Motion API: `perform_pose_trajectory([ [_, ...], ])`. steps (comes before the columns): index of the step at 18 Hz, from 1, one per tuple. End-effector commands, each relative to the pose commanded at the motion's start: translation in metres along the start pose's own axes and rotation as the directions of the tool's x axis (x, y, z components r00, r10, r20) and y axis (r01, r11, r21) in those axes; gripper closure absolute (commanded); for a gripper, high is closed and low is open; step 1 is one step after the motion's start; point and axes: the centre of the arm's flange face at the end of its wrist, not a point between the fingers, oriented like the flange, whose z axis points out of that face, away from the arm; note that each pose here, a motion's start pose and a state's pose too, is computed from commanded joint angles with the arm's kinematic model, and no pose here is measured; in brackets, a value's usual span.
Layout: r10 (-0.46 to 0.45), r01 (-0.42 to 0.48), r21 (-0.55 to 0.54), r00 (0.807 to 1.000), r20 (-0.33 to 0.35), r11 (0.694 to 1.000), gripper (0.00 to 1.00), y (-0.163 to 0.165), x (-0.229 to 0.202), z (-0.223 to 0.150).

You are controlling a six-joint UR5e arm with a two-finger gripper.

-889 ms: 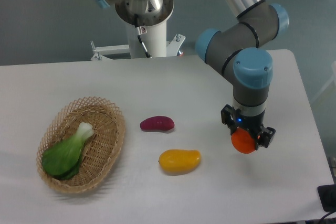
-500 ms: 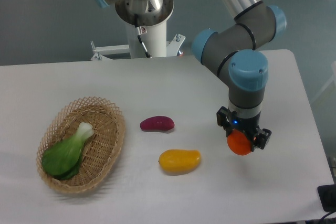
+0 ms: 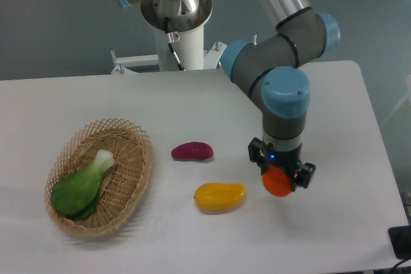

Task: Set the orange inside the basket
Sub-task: 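Lift the held orange slightly with the gripper, then carry the orange across the table toward the wicker basket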

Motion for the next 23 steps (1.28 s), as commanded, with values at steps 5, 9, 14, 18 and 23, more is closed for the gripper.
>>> perform_pose_trajectory([
  [5, 0.016, -0.016, 0.023, 1.000, -0.004, 1.000, 0.40, -0.044, 0.042, -0.007],
  [9, 0.026, -0.026, 0.048, 0.999, -0.019, 0.999, 0.40, -0.061, 0.059, -0.010],
  [14, 0.027, -0.025, 0.056, 0.999, -0.031, 0.998, 0.40, -0.092, 0.096, -0.012],
  [18, 0.045, -0.043, 0.053, 0.998, -0.043, 0.998, 0.40, -0.121, 0.139, -0.012],
  [23, 0.085, -0.085, 0.010, 0.995, -0.055, 0.996, 0.40, -0.128, 0.178, 0.001],
])
